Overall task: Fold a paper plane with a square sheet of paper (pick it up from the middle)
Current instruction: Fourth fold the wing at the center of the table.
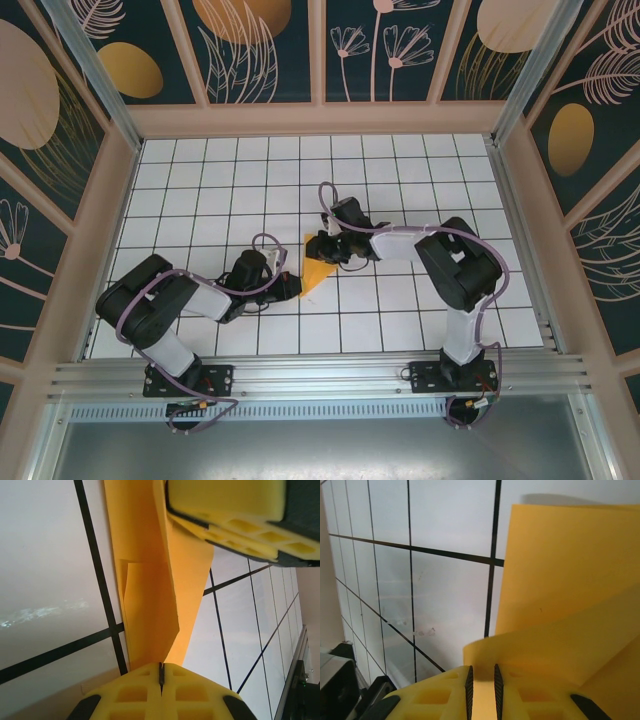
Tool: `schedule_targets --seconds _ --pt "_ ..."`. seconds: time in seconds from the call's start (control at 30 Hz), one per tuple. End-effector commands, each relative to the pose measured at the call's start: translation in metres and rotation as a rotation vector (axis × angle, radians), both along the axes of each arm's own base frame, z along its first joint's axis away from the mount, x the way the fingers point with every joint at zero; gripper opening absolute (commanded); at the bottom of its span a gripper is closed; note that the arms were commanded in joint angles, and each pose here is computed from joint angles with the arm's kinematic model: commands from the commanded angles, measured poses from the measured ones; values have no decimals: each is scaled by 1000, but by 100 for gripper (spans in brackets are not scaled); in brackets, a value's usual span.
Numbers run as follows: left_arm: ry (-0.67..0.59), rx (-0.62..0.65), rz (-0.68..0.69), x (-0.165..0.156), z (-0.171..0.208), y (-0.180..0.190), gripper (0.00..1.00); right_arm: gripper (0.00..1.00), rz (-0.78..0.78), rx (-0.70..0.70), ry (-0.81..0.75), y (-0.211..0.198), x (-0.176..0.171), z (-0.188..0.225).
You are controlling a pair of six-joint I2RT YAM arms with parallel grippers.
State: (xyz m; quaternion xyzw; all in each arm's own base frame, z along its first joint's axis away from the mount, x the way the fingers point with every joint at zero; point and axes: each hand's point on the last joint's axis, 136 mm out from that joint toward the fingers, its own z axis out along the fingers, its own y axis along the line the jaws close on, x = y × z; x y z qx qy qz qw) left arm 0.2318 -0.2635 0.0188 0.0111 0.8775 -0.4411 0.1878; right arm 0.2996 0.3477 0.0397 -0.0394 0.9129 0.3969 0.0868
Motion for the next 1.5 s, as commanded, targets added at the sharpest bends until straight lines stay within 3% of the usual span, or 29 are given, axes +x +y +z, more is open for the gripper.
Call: schedule_targets --seconds 0.0,0.2,0.47,0.83,1.23,1.47 --pt "106 67 30 -12 -28 10 0 22 17 17 -5 9 3 2" --pt "135 77 36 -14 -33 11 0 21 -4 -11 3 4 6 -5" --pt "177 78 29 -15 -37 8 0 20 81 80 -55 15 -11 28" --pt "224 96 86 -14 -43 14 0 18 108 92 -22 14 -25 21" --pt "184 89 108 -7 -31 15 0 20 7 16 -34 6 4 5" --pt "162 93 109 -5 -27 15 18 20 10 12 -29 6 6 3"
